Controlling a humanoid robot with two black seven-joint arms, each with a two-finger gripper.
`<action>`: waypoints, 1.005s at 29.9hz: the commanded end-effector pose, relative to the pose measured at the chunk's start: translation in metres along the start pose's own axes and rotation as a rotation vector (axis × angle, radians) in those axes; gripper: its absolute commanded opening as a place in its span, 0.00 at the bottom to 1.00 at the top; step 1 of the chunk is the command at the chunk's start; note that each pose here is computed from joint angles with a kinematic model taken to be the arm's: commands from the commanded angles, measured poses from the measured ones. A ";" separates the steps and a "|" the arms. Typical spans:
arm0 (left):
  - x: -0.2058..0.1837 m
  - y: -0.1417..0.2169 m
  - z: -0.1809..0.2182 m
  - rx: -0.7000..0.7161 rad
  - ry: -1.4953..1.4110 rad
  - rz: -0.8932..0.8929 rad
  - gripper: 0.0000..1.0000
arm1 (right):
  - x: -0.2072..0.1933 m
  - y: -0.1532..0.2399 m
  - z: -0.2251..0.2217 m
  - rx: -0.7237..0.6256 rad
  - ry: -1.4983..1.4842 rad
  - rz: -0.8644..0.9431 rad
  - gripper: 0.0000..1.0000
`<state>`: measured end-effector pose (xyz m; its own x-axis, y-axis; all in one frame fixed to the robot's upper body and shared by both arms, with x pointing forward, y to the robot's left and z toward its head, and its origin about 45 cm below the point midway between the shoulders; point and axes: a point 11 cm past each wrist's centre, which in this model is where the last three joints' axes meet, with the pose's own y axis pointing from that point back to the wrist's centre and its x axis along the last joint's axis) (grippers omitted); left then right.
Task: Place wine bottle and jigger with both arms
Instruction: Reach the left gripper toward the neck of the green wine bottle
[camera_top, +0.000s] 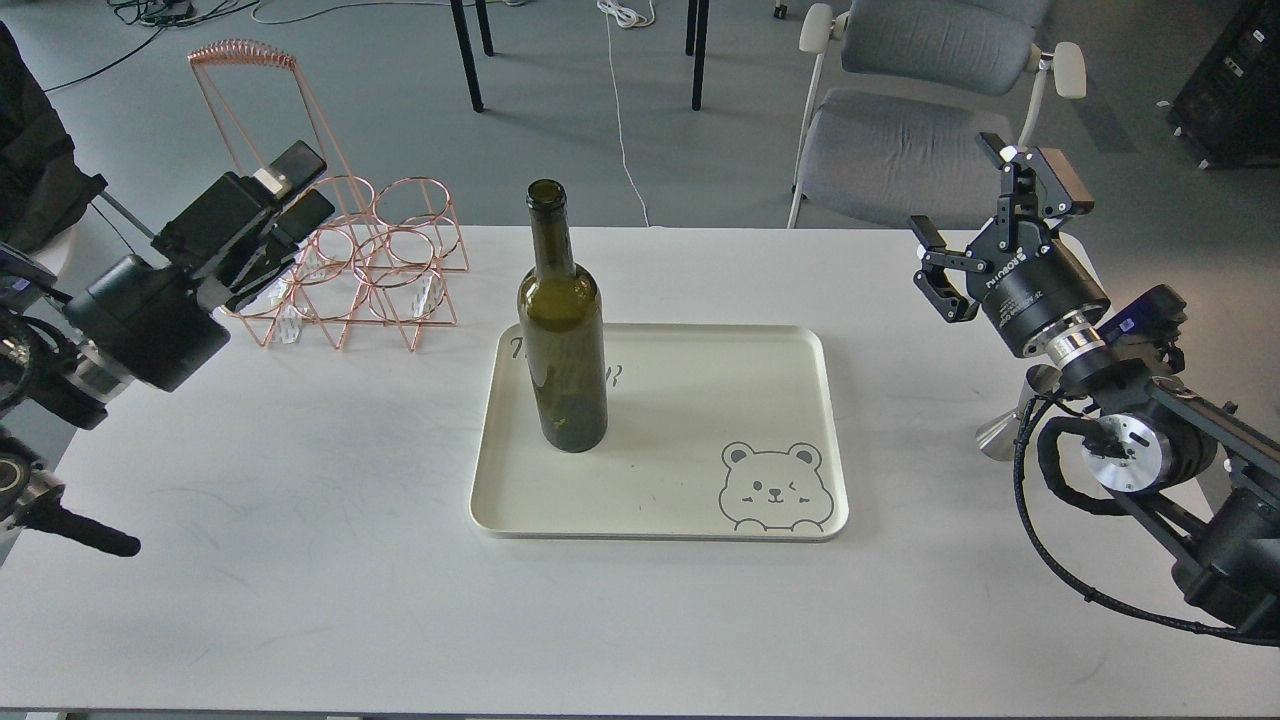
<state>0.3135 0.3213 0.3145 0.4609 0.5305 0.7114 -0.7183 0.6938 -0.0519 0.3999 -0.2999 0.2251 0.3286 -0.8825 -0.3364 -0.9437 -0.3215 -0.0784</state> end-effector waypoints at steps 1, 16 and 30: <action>-0.003 -0.002 0.013 0.033 -0.300 -0.161 0.98 | 0.003 0.004 0.002 -0.004 0.000 0.007 0.98; -0.032 -0.058 0.044 -0.082 -0.767 -0.407 0.98 | 0.002 0.005 0.005 -0.007 -0.003 0.007 0.98; -0.046 -0.107 0.027 -0.094 -0.742 -0.437 0.98 | 0.002 0.006 0.006 -0.007 -0.003 0.007 0.98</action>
<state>0.3502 0.2123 0.3120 0.1872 -0.2364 0.9535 -0.4918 0.8177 0.2993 0.3956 -0.3014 0.2192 0.3222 -0.8839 -0.3388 -0.9456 -0.3178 -0.0701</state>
